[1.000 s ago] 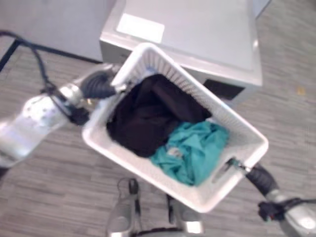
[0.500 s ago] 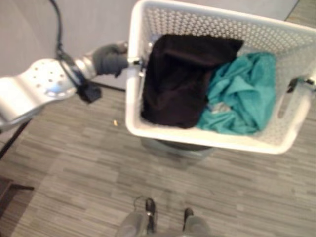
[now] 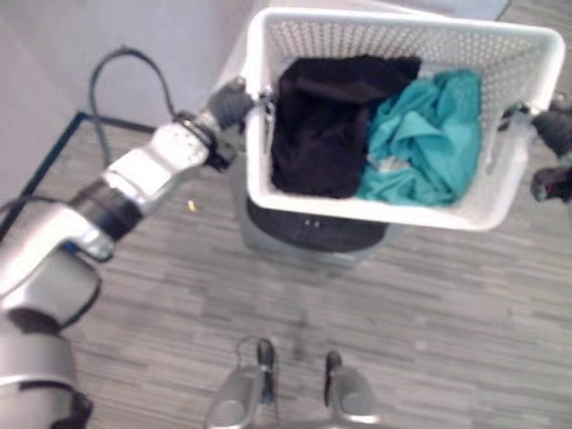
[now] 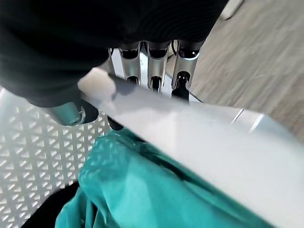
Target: Grab the laundry basket,head to the washer,open it,put in the laundry and shut it.
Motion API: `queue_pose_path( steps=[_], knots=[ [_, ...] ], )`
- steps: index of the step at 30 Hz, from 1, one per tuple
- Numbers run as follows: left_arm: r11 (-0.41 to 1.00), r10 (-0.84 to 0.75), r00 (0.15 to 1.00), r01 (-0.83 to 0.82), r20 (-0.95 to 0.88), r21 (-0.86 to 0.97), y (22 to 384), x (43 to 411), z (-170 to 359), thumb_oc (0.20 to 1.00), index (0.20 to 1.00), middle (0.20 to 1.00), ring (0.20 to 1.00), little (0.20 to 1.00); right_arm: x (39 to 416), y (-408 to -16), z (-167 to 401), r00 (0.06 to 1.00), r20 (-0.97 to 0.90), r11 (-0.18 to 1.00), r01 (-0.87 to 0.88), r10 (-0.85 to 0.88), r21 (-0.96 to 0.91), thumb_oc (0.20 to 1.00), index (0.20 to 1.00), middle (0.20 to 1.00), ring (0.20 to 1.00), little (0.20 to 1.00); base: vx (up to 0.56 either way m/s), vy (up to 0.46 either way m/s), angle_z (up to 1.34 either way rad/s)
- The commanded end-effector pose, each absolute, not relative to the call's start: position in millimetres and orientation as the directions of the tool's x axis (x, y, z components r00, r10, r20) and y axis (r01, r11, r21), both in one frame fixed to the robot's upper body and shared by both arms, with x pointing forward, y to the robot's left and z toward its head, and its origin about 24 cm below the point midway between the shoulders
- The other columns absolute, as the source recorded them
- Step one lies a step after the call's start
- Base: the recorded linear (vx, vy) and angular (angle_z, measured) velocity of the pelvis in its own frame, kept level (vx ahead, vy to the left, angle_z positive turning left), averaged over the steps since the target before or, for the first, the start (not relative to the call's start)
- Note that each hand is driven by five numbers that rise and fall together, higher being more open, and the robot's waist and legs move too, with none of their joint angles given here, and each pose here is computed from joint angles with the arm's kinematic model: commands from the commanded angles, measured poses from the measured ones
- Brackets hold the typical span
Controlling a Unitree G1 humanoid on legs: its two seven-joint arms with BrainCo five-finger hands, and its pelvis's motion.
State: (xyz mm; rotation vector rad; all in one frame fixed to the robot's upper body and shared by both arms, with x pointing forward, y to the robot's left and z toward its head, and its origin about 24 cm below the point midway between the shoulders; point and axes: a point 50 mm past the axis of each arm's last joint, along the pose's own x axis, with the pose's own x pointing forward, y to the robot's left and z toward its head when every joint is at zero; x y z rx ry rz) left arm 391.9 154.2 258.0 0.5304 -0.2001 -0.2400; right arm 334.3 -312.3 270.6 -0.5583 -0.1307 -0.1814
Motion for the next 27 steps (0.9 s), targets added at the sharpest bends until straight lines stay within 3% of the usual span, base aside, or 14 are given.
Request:
queue_pose_path(
  steps=[1, 8, 15, 27],
  knots=[
    [0.887, -0.375, 0.864, 0.229, 0.335, 0.401, 119.8, 385.8, 319.8, 0.200, 0.200, 0.200, 0.200, 0.200, 338.4, -288.3, 320.8, 0.926, 0.375, 0.864, 0.224, -0.044, -0.451, 0.200, 0.200, 0.200, 0.200, 0.200, 0.49, -0.150, -0.23],
    [0.877, -0.411, 0.841, 0.258, 0.352, 0.406, 100.9, 385.9, 323.8, 0.200, 0.200, 0.200, 0.200, 0.200, 340.3, -305.8, 333.6, 0.918, 0.376, 0.833, 0.307, -0.130, -0.461, 0.200, 0.200, 0.200, 0.200, 0.200, 0.32, -0.169, 0.23],
    [0.899, -0.379, 0.856, 0.252, 0.351, 0.357, 100.0, 388.8, 320.2, 0.200, 0.200, 0.200, 0.200, 0.200, 350.5, -297.5, 319.3, 0.937, 0.330, 0.848, 0.265, -0.114, -0.459, 0.200, 0.200, 0.200, 0.200, 0.200, 0.18, -0.283, 0.24],
    [0.882, -0.390, 0.862, 0.247, 0.325, 0.402, 98.7, 391.7, 319.2, 0.200, 0.200, 0.200, 0.200, 0.200, 358.7, -291.6, 254.3, 0.983, 0.164, 0.882, 0.145, -0.078, -0.448, 0.200, 0.200, 0.200, 0.200, 0.200, 0.11, 0.032, -0.22]
  ],
)
